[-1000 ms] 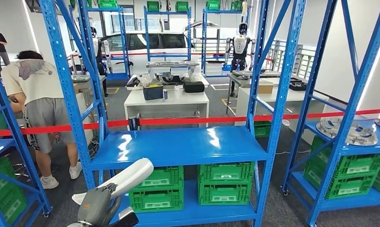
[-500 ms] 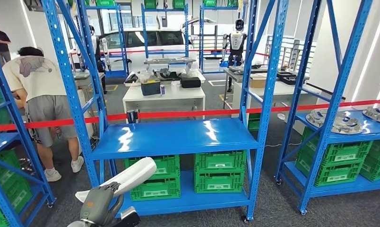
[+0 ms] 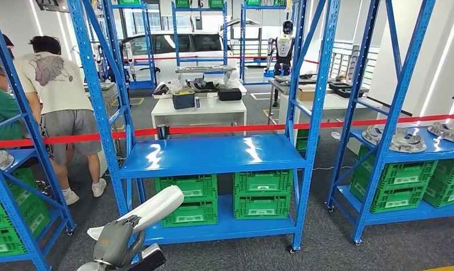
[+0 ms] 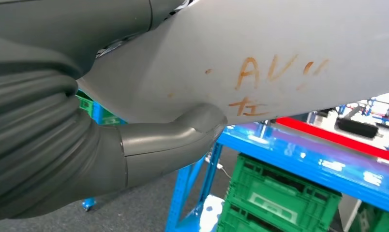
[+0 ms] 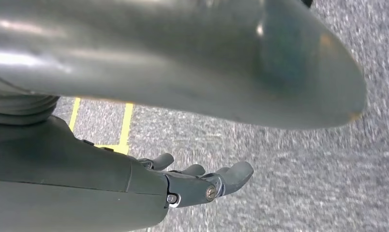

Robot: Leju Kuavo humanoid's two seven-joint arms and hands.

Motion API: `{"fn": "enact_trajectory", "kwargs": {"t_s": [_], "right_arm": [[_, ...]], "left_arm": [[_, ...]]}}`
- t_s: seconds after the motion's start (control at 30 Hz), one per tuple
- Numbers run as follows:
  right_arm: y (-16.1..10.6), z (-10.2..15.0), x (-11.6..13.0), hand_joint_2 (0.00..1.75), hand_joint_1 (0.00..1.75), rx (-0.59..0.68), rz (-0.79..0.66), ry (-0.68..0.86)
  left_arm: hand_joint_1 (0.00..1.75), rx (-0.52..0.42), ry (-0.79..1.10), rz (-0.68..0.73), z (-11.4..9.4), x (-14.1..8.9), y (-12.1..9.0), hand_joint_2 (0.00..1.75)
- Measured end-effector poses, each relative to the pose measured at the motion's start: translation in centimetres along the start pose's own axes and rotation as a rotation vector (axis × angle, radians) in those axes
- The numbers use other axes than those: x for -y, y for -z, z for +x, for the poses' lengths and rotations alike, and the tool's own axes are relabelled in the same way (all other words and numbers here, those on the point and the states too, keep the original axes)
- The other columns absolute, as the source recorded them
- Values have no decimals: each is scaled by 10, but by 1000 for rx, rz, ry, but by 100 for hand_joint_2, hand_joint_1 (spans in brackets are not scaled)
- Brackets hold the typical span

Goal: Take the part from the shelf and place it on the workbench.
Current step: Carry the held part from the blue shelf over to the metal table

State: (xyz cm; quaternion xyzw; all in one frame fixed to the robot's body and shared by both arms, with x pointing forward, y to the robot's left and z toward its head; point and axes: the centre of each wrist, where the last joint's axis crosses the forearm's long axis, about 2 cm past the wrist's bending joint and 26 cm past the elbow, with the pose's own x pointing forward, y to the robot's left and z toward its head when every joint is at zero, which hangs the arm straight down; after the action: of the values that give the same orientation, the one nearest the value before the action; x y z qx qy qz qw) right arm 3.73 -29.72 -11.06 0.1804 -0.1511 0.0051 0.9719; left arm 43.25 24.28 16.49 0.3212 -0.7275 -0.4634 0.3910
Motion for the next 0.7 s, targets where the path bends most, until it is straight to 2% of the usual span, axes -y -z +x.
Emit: {"fn": "enact_trajectory", "kwargs": {"t_s": [0.27, 0.7], "right_arm": [[0, 0, 0, 0, 0, -2, 3, -6], [1, 3, -1, 0, 0, -2, 4, -16]], "left_arm": [[148, -18, -17, 2, -1, 5, -5, 175], [148, -9, -84, 57, -11, -5, -8, 175]]}}
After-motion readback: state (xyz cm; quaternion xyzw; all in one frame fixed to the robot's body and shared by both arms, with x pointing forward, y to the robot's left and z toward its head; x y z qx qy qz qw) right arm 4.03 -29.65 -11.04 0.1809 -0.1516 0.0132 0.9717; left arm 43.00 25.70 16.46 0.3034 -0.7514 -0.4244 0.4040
